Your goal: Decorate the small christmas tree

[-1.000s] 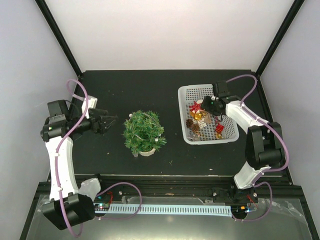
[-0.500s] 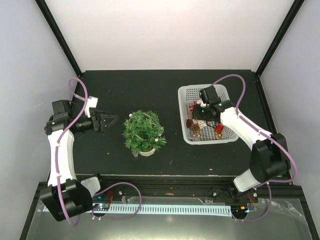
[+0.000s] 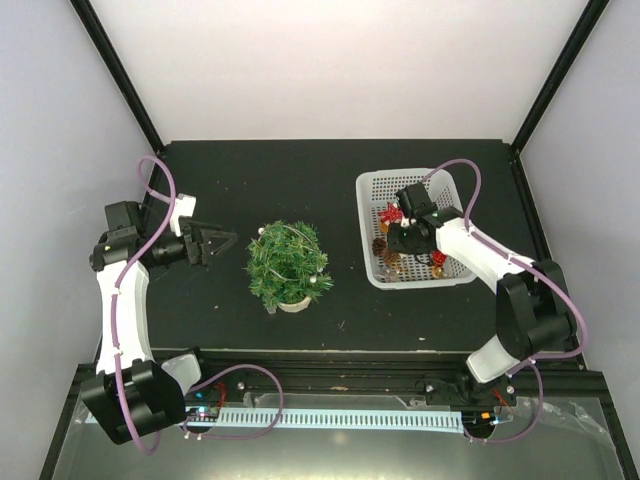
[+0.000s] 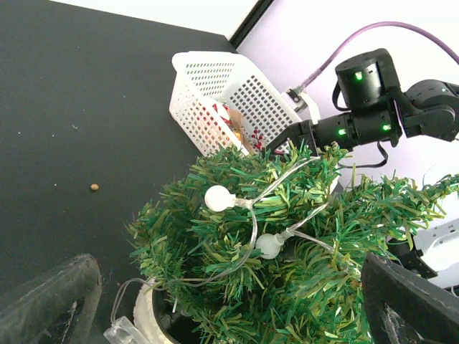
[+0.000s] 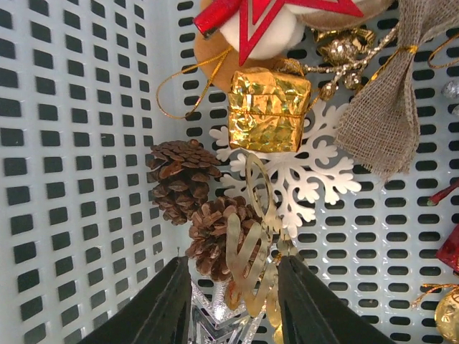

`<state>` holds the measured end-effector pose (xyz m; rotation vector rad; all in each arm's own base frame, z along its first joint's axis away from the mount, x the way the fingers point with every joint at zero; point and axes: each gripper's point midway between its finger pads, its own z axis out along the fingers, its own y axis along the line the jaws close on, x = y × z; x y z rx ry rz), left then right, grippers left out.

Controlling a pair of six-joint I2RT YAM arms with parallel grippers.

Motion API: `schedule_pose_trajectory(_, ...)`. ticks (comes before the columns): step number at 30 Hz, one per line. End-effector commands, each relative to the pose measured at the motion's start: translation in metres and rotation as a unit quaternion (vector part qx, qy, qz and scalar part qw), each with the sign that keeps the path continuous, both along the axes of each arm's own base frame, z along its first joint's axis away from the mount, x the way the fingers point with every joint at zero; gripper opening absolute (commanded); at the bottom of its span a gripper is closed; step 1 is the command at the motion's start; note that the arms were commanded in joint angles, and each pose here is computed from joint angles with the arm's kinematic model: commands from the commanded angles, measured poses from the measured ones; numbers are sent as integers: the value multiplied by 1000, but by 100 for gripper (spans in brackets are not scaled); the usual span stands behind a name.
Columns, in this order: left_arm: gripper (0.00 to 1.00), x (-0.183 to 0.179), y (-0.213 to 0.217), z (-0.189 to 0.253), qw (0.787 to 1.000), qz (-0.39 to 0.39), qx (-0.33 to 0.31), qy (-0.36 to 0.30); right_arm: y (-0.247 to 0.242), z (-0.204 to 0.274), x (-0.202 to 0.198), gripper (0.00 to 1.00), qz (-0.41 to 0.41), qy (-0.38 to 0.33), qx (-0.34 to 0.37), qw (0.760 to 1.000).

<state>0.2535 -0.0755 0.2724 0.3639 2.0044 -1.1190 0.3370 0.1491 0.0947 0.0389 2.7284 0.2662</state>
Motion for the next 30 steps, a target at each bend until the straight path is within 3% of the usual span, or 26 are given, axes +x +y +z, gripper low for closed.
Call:
schedule_pose_trajectory(1,99,-3,-2,9,1000,-8,-7,-24,2,-12,-2,35,10,12,-2,1000)
schedule_pose_trajectory(9,99,-4,-2,10,1000,-9,-7,-26,2,-28,2,28,10,21,-14,1000)
schedule_pose_trajectory(17,99,-4,-2,11,1000,-9,-7,-27,-10,-26,10,1,-5,7,-46,999)
schedule_pose_trajectory(30,99,-6,-3,13,999,-8,-7,-32,-33,39,6,1,-31,-65,-71,995)
